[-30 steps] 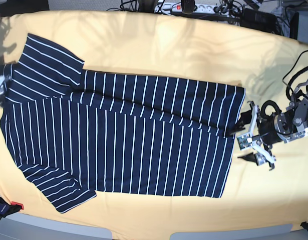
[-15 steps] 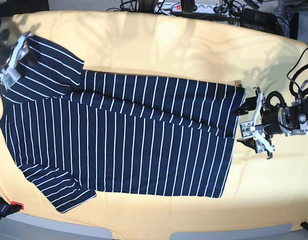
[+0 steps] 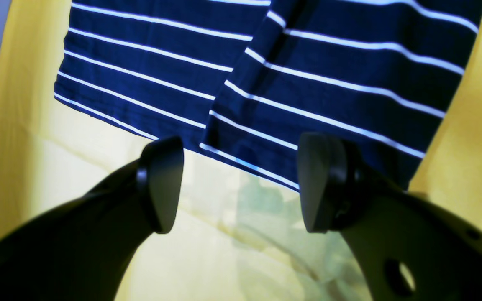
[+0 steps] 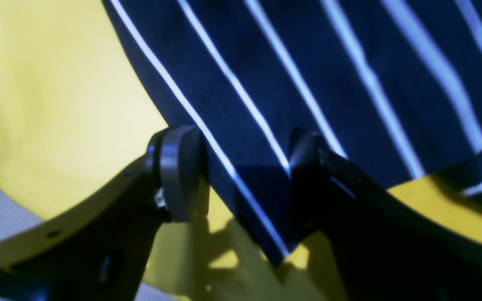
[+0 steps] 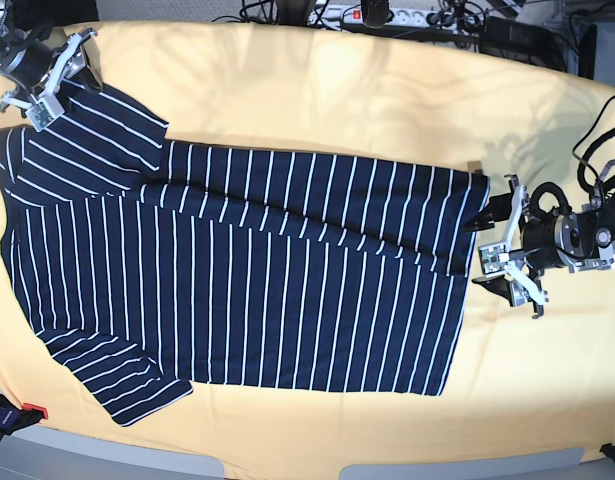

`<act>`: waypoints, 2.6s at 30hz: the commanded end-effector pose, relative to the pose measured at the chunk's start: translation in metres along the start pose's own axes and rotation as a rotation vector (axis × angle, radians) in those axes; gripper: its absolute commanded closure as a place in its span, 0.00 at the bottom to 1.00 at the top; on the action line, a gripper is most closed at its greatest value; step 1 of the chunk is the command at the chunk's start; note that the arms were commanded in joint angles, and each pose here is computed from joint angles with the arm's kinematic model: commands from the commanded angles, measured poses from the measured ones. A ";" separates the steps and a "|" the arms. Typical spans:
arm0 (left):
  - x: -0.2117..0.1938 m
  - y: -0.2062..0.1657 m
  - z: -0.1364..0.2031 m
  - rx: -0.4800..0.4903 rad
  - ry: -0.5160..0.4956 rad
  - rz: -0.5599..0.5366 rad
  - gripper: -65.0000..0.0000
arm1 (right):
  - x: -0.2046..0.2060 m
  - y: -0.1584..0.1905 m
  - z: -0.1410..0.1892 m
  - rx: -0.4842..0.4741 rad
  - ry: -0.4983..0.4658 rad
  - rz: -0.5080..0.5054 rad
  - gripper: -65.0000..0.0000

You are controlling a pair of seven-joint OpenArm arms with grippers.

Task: Fold the T-shirt properly

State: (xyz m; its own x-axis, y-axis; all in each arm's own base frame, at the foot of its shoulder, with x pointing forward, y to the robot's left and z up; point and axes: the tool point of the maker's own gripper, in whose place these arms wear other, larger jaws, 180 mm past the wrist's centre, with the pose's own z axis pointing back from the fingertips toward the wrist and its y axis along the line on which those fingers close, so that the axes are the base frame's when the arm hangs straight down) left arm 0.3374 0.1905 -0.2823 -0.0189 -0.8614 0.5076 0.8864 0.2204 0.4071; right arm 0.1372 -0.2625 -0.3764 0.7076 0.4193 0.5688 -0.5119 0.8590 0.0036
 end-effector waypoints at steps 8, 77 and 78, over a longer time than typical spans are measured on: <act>0.007 0.015 0.010 0.041 -0.025 -0.006 0.34 | -0.021 0.018 -0.020 0.053 0.091 0.097 0.59; 0.010 0.015 0.012 0.041 -0.027 -0.017 0.34 | 0.222 -0.163 -0.085 -0.487 -0.276 0.364 1.00; 0.010 0.015 0.012 0.041 -0.027 -0.017 0.34 | 0.221 -0.161 -0.087 -0.473 -0.270 0.369 0.98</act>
State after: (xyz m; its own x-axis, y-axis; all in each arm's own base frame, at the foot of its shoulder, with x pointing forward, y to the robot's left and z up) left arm 0.3366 0.1879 -0.2793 -0.0314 -0.8605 0.5086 0.8858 0.2117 0.4129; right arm 0.4073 -0.2758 -0.3444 0.3863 0.6693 0.6347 -0.4168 0.7405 -0.5272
